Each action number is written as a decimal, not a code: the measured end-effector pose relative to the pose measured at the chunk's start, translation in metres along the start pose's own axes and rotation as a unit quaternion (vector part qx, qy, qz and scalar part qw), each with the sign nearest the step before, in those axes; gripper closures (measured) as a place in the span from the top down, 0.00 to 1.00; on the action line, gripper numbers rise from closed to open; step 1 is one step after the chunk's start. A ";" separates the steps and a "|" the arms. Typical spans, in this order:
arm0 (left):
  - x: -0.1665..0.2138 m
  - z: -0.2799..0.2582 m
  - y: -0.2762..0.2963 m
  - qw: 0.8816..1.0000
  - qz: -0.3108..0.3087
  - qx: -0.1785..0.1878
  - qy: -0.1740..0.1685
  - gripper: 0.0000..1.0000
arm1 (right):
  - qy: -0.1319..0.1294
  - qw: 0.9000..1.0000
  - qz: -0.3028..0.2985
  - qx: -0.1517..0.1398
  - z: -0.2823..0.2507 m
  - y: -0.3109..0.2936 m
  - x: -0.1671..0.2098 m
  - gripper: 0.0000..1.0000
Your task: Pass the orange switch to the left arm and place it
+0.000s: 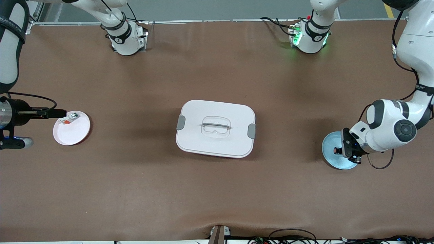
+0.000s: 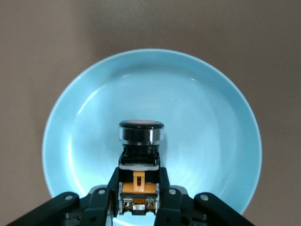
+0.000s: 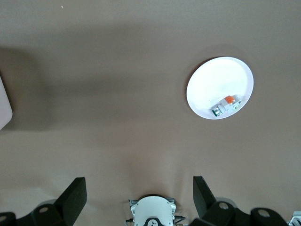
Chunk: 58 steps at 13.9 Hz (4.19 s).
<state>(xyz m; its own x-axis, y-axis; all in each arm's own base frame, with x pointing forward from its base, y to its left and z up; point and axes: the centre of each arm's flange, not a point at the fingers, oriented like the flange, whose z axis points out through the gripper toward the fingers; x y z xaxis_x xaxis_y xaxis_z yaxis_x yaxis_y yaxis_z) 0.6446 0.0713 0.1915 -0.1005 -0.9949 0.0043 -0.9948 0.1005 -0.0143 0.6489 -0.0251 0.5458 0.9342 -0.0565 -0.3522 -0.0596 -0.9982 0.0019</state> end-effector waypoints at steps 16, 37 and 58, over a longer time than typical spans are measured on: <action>0.000 -0.077 -0.025 0.986 -0.167 0.031 -0.007 1.00 | 0.080 0.997 0.004 0.007 -0.063 0.010 -0.062 1.00; 0.026 -0.328 -0.028 0.790 -0.613 0.015 0.019 1.00 | 0.137 0.990 0.014 0.021 -0.053 0.027 -0.127 1.00; 0.157 -0.428 0.050 0.662 -0.748 0.022 -0.035 1.00 | 0.199 0.980 0.010 0.024 -0.049 0.024 -0.153 1.00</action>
<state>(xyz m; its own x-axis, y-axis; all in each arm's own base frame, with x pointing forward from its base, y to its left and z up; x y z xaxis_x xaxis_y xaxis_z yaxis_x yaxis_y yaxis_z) 0.5735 -0.0774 0.6190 0.9998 0.0212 0.0008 0.0212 -0.9969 -0.0757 0.5220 -0.0418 0.6459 0.9953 -0.0886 0.0397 -0.0868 -0.9953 -0.0432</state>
